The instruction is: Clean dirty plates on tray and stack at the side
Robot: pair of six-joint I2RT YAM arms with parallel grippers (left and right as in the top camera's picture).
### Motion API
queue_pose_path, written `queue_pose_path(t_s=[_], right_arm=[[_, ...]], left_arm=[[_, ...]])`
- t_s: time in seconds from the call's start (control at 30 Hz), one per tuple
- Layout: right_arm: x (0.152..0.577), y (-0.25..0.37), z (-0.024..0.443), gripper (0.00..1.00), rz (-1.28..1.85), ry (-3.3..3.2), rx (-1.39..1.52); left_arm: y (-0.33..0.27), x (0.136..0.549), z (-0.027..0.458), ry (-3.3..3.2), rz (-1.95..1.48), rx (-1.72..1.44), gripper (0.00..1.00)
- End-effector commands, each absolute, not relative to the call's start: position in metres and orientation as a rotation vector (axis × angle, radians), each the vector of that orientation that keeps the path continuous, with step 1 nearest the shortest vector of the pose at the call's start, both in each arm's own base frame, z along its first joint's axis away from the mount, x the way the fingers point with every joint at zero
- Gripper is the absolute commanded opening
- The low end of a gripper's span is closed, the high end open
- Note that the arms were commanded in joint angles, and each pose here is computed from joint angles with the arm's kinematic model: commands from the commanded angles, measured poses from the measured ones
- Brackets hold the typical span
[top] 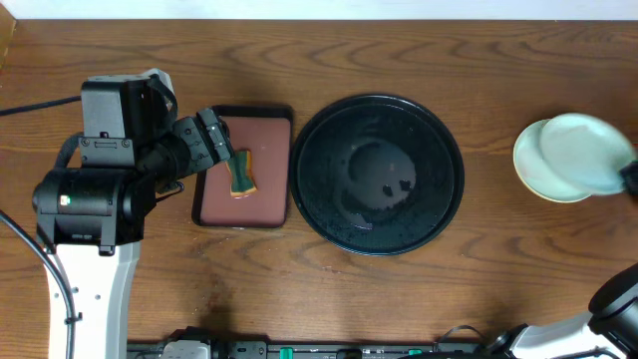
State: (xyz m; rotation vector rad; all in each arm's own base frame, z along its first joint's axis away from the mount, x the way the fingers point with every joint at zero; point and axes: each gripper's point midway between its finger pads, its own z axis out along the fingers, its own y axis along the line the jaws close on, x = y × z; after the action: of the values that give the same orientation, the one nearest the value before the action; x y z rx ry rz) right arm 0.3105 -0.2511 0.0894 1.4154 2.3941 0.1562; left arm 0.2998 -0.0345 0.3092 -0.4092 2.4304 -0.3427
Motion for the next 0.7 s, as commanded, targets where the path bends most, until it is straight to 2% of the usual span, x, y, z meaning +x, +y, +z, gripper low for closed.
queue_pose_path(t_s=[0.0, 0.13, 0.17, 0.23, 0.3, 0.5, 0.67], right_arm=[[0.311, -0.234, 0.068, 0.01, 0.235, 2.446, 1.349], [0.329, -0.227, 0.068, 0.01, 0.297, 2.422, 1.238], [0.333, -0.229, 0.069, 0.07, 0.288, 2.412, 1.211], [0.345, -0.229, 0.077, 0.28, 0.318, 2.391, 1.110], [0.357, -0.222, 0.089, 0.41, 0.391, 2.360, 1.006], [0.373, -0.191, 0.140, 0.56, 0.608, 2.244, 0.872], [0.372, -0.137, 0.207, 0.58, 0.662, 2.195, 0.645]], left_arm=[[-0.035, 0.300, 0.313, 2.425, -0.350, -0.397, 0.89], [-0.035, 0.300, 0.313, 2.425, -0.350, -0.397, 0.89], [-0.035, 0.300, 0.313, 2.425, -0.350, -0.397, 0.89], [-0.035, 0.300, 0.313, 2.425, -0.350, -0.397, 0.89], [-0.035, 0.300, 0.313, 2.425, -0.350, -0.397, 0.90], [-0.035, 0.300, 0.313, 2.425, -0.349, -0.397, 0.89], [-0.035, 0.300, 0.313, 2.425, -0.350, -0.397, 0.90]])
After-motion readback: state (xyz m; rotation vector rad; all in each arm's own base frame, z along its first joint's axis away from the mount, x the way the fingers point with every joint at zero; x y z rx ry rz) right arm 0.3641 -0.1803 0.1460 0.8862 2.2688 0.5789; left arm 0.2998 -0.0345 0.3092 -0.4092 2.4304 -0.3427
